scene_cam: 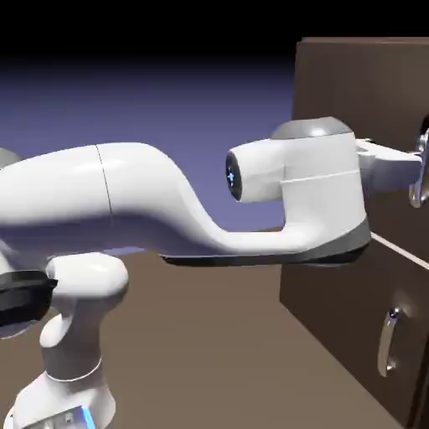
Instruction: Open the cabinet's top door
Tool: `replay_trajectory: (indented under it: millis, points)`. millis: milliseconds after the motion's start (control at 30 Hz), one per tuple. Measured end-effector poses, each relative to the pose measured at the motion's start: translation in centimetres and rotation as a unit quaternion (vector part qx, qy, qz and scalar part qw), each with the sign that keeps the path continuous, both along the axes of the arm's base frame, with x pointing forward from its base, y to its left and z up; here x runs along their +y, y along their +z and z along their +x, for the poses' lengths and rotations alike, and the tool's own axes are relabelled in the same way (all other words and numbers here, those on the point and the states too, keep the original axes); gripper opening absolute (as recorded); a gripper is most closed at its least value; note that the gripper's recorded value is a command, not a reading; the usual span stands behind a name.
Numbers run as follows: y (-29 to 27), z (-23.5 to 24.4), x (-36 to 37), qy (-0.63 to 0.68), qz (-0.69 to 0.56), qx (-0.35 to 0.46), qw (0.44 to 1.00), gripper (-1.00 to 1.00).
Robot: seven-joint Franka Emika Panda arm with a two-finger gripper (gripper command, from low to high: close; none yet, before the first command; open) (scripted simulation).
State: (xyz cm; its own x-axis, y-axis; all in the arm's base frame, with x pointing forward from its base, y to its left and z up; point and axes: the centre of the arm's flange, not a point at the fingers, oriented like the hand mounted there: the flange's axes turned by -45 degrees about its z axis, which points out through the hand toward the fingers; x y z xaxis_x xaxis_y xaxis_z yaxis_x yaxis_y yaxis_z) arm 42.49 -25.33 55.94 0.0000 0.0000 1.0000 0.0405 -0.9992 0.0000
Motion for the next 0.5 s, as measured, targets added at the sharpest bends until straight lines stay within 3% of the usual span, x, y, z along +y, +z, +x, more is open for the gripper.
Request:
replay_trajectory:
  millis: [167, 200, 500]
  points:
    - [0.0, 4.1, 0.1, 0.000, 0.001, 0.000, 1.000, 0.00]
    - [0.0, 5.0, 0.2, 0.000, 0.000, 0.000, 1.000, -1.00]
    - [0.0, 0.3, 1.8, -0.053, 0.000, 0.000, 0.999, -1.00]
